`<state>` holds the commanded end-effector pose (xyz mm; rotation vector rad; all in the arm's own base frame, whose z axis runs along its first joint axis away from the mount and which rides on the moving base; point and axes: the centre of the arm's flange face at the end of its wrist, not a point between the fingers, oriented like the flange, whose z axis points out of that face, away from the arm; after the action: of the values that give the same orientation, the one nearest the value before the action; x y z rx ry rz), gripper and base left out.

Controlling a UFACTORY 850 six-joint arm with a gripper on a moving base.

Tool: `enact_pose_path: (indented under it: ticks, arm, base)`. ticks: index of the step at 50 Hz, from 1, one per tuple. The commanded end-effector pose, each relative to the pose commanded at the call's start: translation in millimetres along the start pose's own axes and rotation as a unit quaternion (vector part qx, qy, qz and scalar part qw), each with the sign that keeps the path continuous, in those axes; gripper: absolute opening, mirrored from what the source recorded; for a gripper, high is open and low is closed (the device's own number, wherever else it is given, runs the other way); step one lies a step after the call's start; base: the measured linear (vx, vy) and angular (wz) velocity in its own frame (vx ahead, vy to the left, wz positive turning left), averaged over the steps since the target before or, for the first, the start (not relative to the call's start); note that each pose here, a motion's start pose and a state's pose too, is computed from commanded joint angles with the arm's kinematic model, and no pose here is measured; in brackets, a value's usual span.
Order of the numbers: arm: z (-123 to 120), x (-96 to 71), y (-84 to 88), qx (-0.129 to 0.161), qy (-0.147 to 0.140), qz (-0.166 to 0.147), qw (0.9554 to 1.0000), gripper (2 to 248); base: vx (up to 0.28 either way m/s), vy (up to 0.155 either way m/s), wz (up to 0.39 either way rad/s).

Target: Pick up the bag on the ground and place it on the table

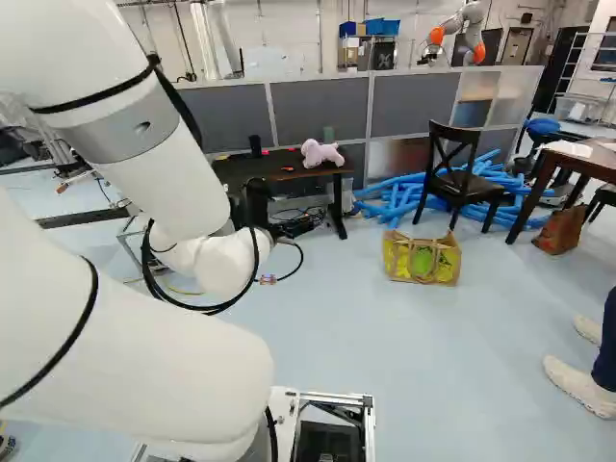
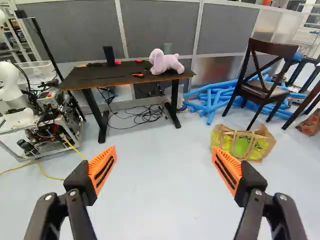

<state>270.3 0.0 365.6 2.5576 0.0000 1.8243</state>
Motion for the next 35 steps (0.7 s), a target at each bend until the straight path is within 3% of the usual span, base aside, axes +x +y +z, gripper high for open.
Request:
enact_pose_path:
  ticks: [35]
  arm:
    - [0.0,0.0,0.0,0.0,0.0,0.0,1.0,247]
  base:
    - [0.182,-0.038,-0.199]
